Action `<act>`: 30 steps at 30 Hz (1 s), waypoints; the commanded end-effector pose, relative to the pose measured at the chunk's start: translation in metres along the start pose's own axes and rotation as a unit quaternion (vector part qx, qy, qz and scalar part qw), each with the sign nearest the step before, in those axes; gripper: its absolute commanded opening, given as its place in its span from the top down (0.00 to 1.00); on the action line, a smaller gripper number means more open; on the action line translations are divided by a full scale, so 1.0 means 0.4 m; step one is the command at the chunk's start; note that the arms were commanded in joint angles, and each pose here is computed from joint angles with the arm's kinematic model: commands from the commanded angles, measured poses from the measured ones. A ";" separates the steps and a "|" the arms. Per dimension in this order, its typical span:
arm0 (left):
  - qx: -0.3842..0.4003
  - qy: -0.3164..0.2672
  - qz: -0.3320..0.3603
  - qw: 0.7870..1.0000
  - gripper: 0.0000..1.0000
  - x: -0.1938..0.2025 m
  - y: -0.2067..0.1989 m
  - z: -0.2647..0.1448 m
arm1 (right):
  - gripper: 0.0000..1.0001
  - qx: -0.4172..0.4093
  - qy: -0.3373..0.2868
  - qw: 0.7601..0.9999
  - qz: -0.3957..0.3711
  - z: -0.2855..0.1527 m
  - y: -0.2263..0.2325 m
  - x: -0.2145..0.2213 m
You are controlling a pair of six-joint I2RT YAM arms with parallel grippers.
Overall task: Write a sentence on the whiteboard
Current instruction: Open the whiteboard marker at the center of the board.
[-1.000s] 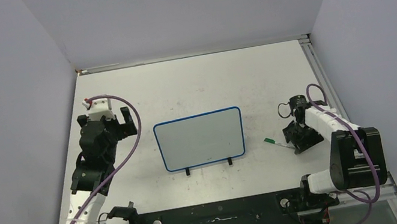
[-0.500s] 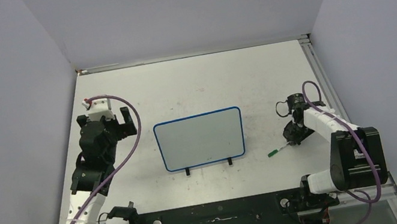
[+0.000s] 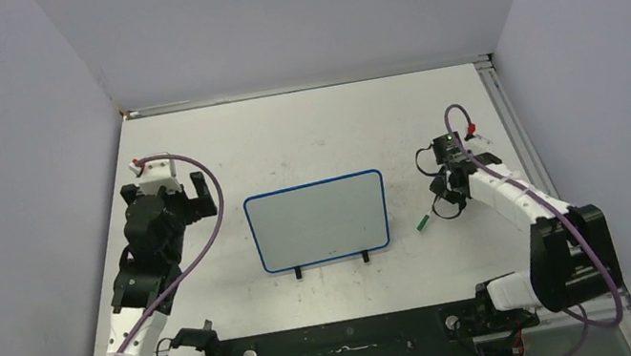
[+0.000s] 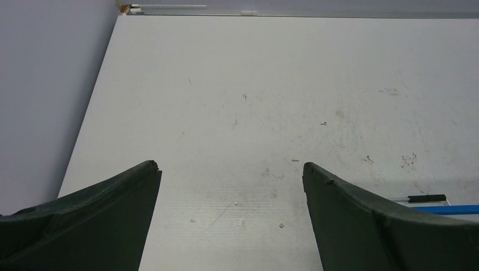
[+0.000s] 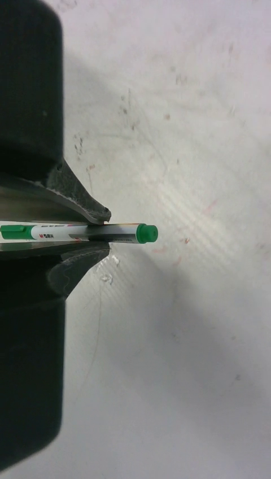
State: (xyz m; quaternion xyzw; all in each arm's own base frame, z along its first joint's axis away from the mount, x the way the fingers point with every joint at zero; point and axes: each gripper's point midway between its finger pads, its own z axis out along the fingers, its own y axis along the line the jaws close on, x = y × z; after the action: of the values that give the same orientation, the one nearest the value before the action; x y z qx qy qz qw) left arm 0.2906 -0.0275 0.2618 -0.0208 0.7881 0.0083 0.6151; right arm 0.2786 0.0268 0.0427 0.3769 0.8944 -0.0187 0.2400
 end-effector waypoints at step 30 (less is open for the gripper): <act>0.536 0.005 -0.240 0.809 0.00 -0.227 -0.634 -0.344 | 0.95 -0.793 -0.189 0.547 -0.189 -1.111 0.569 0.097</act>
State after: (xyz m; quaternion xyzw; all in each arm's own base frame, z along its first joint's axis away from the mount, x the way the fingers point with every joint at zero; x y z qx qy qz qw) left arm 0.1997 -0.2839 0.3557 0.1375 0.6800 -0.5201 0.4982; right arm 0.2470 0.3101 0.3960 -0.1447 0.6222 0.5219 0.5653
